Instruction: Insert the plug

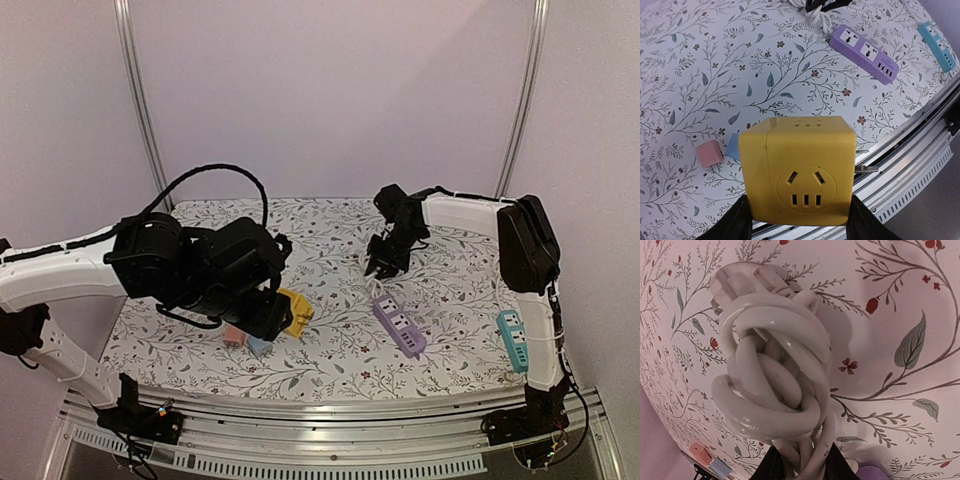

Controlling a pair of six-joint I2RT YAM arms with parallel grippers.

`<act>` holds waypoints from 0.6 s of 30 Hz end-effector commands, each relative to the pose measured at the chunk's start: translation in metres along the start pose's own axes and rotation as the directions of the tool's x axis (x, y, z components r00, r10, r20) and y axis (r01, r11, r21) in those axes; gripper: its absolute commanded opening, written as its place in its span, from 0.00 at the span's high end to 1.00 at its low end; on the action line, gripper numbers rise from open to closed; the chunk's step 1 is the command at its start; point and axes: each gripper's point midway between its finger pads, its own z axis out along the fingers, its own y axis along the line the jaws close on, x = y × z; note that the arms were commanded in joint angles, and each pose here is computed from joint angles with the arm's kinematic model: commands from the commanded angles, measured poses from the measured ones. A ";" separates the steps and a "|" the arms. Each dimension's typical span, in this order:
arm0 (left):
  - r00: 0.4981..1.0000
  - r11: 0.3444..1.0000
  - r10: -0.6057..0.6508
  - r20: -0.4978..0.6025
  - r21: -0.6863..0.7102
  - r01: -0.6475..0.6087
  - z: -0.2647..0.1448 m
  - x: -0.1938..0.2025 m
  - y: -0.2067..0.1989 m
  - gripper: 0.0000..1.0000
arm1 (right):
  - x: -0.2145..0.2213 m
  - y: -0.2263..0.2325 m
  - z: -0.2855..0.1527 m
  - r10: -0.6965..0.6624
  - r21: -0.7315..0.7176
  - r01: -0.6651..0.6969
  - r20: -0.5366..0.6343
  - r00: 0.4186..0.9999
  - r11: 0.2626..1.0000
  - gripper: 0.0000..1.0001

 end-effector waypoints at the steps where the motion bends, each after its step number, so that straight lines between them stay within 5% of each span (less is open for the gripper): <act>1: 0.999 1.000 -0.013 0.031 0.005 0.013 -0.010 -0.004 0.003 0.72 | -0.015 0.026 -0.002 0.174 -0.065 -0.174 -0.007 0.985 0.983 0.75; 10: 0.999 1.000 -0.019 0.042 -0.003 0.019 -0.014 -0.004 0.008 0.72 | -0.044 0.026 -0.011 0.339 -0.111 -0.338 -0.009 0.941 0.935 0.68; 18: 0.998 1.000 -0.006 0.062 -0.016 0.007 -0.016 -0.008 0.010 0.71 | -0.031 0.026 -0.013 0.254 -0.120 -0.257 -0.040 0.966 0.959 0.32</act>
